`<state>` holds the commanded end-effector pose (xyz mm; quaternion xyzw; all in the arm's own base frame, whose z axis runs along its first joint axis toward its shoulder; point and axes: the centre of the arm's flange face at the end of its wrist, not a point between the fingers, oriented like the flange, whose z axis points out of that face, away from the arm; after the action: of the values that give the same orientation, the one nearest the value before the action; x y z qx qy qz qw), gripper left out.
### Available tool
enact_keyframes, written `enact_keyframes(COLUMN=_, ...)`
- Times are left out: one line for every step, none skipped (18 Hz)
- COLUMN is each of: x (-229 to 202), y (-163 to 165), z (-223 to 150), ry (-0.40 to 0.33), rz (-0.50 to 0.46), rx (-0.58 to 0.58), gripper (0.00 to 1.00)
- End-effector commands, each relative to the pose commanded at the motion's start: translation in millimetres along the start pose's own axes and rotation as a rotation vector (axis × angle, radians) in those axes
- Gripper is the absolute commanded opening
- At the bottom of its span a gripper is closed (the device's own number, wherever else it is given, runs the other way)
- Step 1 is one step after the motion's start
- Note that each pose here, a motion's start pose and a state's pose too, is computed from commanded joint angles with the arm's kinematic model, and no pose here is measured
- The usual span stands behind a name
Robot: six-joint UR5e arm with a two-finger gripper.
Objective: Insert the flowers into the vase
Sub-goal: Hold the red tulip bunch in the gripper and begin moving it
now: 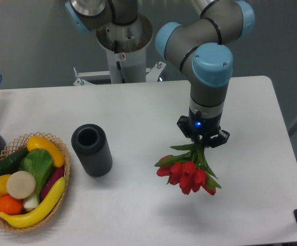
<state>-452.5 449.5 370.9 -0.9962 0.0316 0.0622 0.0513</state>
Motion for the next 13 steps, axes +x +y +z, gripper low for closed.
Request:
enact_keyframes(x=0.3, y=-0.9, z=-0.7, ry=-0.001, rz=0.002, rx=0.001, gripper=0.0)
enact_keyframes(x=0.4, y=-1.1, z=-0.7, ry=0.0, rz=0.002, rx=0.002, gripper=0.0)
enact_keyframes(x=0.0, y=-1.3, z=-1.4, ry=-0.002, rz=0.0, rx=0.003, gripper=0.0)
enact_keyframes(x=-0.1, y=-1.6, z=-3.1, ry=-0.004, rz=-0.001, rx=0.006, gripper=0.0)
enact_keyframes(x=-0.2, y=-1.9, z=-4.8, ry=-0.006, rz=-0.004, rx=0.009, gripper=0.0)
enact_keyframes(x=0.0, y=-2.3, z=-4.8, ry=-0.003, rz=-0.007, rx=0.013, gripper=0.0)
enact_keyframes(x=2.1, y=-3.7, z=-9.9, ry=-0.009, rz=-0.019, rx=0.02, gripper=0.0)
enact_keyframes(x=3.9, y=-5.3, z=-11.9, ry=-0.01, rz=-0.024, rx=0.025, gripper=0.0)
enact_keyframes(x=4.9, y=-7.3, z=-12.3, ry=-0.006, rz=-0.027, rx=0.037, gripper=0.0)
enact_keyframes(x=5.9, y=-10.0, z=-13.4, ry=-0.001, rz=-0.025, rx=0.056, gripper=0.0)
enact_keyframes(x=7.2, y=-12.4, z=-15.0, ry=0.003, rz=-0.024, rx=0.075, gripper=0.0)
enact_keyframes(x=7.8, y=-14.4, z=-17.1, ry=0.008, rz=-0.027, rx=0.095, gripper=0.0)
enact_keyframes(x=8.1, y=-19.4, z=-24.4, ry=0.011, rz=-0.032, rx=0.133, gripper=0.0)
